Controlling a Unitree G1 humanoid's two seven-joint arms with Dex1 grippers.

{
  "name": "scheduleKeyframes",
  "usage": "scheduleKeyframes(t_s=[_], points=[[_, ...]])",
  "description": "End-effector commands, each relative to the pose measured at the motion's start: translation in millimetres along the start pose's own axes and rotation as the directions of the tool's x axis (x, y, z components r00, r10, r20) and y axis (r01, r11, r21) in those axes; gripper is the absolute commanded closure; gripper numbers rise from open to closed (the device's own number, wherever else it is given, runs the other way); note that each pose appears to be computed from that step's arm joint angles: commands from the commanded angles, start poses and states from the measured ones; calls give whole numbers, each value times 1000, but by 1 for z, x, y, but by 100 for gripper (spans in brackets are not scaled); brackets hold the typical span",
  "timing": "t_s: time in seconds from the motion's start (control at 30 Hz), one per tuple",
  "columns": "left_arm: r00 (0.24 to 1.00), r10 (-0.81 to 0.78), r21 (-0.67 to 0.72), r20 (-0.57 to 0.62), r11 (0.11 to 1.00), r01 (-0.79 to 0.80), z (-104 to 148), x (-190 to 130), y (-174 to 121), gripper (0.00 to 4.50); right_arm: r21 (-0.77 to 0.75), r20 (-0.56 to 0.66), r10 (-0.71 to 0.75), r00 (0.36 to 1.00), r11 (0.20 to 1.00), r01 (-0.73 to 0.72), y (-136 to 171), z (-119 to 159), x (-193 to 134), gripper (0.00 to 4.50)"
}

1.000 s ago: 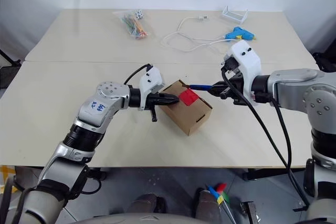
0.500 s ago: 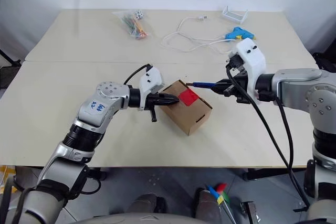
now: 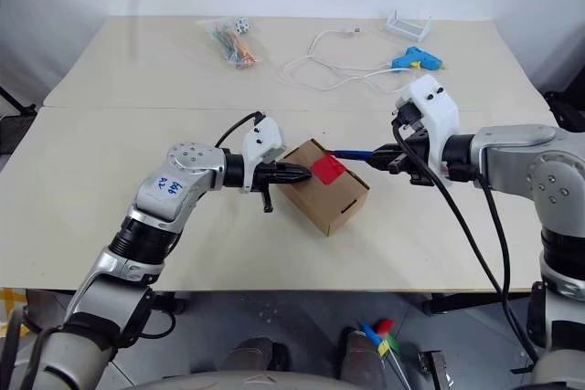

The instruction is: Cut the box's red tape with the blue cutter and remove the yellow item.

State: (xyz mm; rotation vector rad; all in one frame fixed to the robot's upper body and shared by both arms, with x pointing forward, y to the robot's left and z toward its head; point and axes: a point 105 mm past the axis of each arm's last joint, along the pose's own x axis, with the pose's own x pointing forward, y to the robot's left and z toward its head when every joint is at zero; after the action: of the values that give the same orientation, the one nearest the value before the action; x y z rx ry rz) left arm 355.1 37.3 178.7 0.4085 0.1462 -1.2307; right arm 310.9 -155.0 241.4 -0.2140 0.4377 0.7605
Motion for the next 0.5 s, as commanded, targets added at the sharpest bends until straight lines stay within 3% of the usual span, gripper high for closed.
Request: scheduleKeyframes(t_s=[0.03,0.5], points=[[1000,-3,-11,-31,1000,3,-9,-1,-3,450,-40,-12,-6,1000,999,6,4,1,-5,434],[998,-2,-24,-63,1000,0,-16,3,-6,450,-45,-155,1,988,999,-8,5,-9,-12,434]])
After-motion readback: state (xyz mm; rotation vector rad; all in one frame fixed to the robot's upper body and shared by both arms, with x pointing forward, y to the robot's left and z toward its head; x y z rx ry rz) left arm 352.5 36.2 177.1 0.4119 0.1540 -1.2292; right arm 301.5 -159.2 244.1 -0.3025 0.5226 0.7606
